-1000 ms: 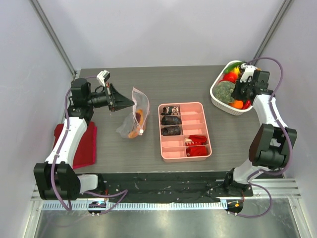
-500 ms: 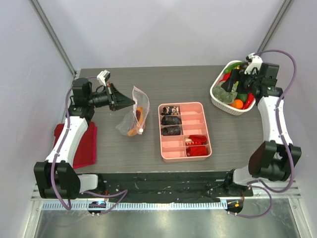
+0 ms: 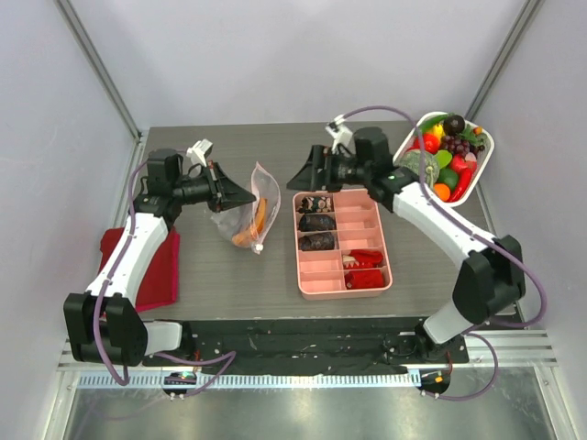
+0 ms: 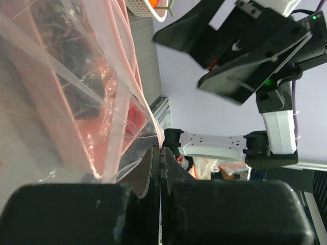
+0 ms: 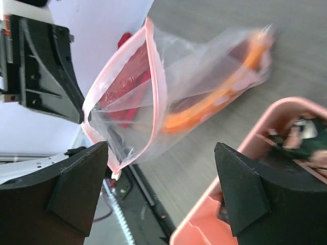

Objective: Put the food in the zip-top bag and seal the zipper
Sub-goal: Place the fake fruit in the bin, then adjust the zipper food storage bag at the center of the board.

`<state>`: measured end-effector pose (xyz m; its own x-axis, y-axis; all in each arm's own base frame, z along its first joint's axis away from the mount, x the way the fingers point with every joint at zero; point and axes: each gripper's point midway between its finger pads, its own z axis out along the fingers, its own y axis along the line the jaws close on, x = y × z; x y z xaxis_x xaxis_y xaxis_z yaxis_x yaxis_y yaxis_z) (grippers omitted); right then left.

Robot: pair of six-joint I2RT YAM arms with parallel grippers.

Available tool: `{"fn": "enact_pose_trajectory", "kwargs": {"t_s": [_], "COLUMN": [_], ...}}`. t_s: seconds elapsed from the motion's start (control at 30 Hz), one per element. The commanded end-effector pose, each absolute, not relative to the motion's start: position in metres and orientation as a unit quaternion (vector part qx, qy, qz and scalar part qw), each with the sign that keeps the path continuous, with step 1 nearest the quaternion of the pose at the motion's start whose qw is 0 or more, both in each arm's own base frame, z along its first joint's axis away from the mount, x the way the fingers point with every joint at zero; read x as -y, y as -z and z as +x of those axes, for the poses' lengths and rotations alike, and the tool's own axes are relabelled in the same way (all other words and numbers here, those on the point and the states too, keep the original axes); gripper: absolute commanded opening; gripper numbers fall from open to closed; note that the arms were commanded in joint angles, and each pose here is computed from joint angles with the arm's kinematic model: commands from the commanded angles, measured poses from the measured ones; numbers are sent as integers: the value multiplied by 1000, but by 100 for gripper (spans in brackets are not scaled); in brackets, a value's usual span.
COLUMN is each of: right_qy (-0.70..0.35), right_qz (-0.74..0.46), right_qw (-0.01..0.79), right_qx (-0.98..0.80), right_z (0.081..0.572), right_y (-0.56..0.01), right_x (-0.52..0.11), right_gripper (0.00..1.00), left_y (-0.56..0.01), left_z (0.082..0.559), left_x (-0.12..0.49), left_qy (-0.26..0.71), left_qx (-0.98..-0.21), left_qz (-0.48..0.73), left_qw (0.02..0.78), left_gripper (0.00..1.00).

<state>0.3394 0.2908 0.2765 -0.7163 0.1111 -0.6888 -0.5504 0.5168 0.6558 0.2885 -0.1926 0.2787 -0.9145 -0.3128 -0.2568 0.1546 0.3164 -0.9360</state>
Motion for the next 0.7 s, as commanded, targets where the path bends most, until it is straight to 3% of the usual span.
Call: {"fn": "enact_pose_trajectory", "kwargs": {"t_s": [0.0, 0.17, 0.27, 0.37, 0.4, 0.43, 0.47, 0.53, 0.67], "right_qy": [-506, -499, -487, -478, -470, -465, -455, -447, -432], "right_qz": [-97, -122, -133, -136, -134, -134, -140, -145, -191], "right_qw": [327, 312, 299, 281, 281, 276, 269, 295, 318], "right_qx": [-792, -799, -809, -821, -826, -831, -837, -832, -822], "right_z": [337, 316, 309, 308, 313, 315, 315, 328, 322], "right_y": [-275, -258, -245, -229, -227, -223, -220, -244, -282], "right_x": [-329, -361, -372, -376, -375, -372, -366, -351, -332], "right_gripper": [90, 89, 83, 53, 24, 7, 1, 1, 1], "left_y": [-277, -280, -284, -289, -292, -292, -292, -282, -237], "left_z": [290, 291, 290, 288, 286, 283, 280, 265, 279], "left_x": [191, 192, 191, 192, 191, 190, 188, 172, 92], "left_qy": [566, 566, 566, 570, 570, 566, 560, 506, 220], "left_qx": [-793, -792, -791, -787, -786, -788, -793, -830, -934], "left_qz": [-46, -41, -38, -36, -32, -29, -25, 8, 19], "left_qw": [219, 225, 231, 233, 238, 239, 239, 237, 281], "left_gripper": [0, 0, 0, 0, 0, 0, 1, 0, 0]}}
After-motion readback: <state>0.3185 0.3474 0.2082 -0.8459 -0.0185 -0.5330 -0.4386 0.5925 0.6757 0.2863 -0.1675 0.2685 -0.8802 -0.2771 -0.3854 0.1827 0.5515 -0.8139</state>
